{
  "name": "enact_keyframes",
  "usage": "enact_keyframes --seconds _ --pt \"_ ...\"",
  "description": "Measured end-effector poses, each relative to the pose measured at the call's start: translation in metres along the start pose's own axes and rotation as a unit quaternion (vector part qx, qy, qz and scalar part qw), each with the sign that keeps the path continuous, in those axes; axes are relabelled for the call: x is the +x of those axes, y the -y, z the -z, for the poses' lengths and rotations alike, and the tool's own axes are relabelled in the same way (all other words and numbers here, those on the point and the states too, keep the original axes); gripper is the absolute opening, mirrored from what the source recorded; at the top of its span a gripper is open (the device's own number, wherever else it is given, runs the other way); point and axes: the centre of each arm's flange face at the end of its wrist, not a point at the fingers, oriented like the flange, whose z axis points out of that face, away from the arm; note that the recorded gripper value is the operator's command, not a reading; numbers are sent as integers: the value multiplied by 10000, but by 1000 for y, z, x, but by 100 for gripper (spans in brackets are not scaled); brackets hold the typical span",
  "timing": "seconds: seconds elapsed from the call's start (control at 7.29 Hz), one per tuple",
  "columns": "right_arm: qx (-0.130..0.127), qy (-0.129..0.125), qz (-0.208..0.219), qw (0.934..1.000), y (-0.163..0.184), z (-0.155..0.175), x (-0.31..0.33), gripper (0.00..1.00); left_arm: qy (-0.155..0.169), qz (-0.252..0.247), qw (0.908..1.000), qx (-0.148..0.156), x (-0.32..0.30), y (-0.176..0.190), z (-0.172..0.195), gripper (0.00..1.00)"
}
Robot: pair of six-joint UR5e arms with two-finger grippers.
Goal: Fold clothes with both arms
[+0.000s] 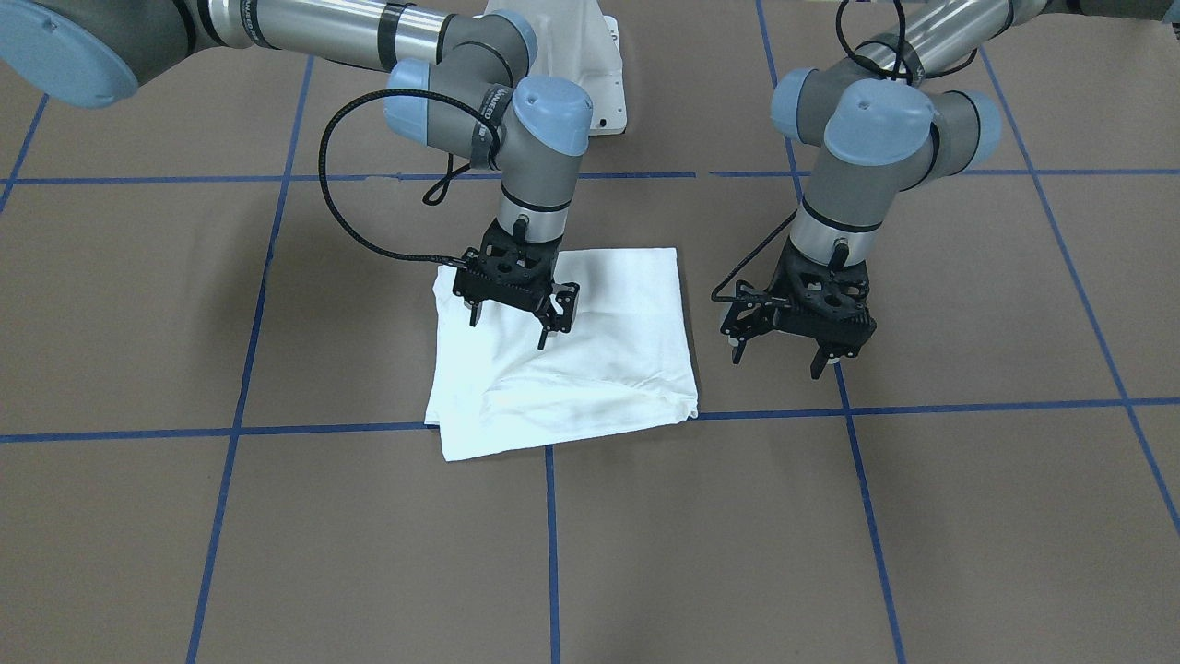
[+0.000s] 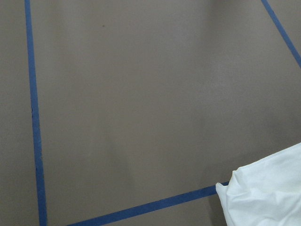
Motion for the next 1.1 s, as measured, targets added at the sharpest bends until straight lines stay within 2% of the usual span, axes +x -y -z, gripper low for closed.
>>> enact_keyframes --seconds 0.14,0.41,0.55,0.69,0.82,1.1 --pt "-5 32 30 10000 -7 -4 0 78 -1 -1 10000 1 0 0 0 100" --pt "38 -73 133 9999 -15 -20 -1 79 -3 -2 10000 -1 0 0 0 100" --pt "78 -141 212 9996 -13 -27 -4 82 -12 -4 10000 3 1 0 1 100" --pt "145 -149 282 9994 -6 -31 -13 89 -20 -5 10000 13 1 0 2 100" --pt "287 -69 276 9992 5 -42 -28 91 -27 -8 10000 24 1 1 4 100" --pt "665 265 154 9973 47 -60 -59 98 -27 -12 10000 21 -1 -1 5 100"
